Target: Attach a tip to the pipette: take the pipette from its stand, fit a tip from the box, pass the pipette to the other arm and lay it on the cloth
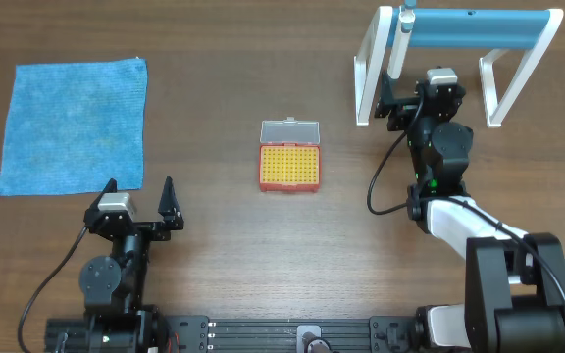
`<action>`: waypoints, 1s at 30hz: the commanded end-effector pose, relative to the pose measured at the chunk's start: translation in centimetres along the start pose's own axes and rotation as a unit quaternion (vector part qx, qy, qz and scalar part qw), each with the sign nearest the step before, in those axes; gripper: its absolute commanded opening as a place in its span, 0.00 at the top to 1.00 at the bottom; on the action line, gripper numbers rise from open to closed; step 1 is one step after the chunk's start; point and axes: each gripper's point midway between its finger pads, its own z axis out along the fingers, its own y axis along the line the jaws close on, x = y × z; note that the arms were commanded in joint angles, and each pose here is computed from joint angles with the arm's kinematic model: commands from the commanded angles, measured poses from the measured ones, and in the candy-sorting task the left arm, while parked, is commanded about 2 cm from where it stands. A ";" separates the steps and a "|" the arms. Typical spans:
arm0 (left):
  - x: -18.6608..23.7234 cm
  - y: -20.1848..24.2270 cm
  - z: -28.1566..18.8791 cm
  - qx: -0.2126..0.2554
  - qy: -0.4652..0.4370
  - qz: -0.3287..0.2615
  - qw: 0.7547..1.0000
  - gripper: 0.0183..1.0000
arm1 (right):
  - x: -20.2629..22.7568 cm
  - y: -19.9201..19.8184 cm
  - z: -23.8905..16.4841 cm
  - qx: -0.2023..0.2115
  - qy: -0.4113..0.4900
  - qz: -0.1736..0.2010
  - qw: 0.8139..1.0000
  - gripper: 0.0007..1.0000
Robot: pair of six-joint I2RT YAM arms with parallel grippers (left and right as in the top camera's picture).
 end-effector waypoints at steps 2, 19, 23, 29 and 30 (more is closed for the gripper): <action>0.1 0.1 0.0 -0.004 0.001 0.006 1.000 0.00 | -0.1 -0.9 1.6 0.016 -0.001 0.000 1.000 0.00; 0.1 0.1 0.0 -0.004 0.001 0.006 1.000 0.00 | -0.1 -1.9 2.5 0.035 0.013 0.000 0.999 0.00; 0.1 0.1 0.0 -0.004 0.001 0.006 1.000 0.00 | -0.1 -2.2 2.6 0.038 0.016 0.000 0.999 0.00; 0.1 0.1 0.0 -0.004 0.001 0.006 1.000 0.00 | 0.5 -2.2 2.9 0.038 0.021 0.001 0.999 0.00; 0.1 0.1 0.0 -0.004 0.001 0.006 1.000 0.00 | 0.5 -2.2 3.0 0.038 0.022 0.001 0.999 0.00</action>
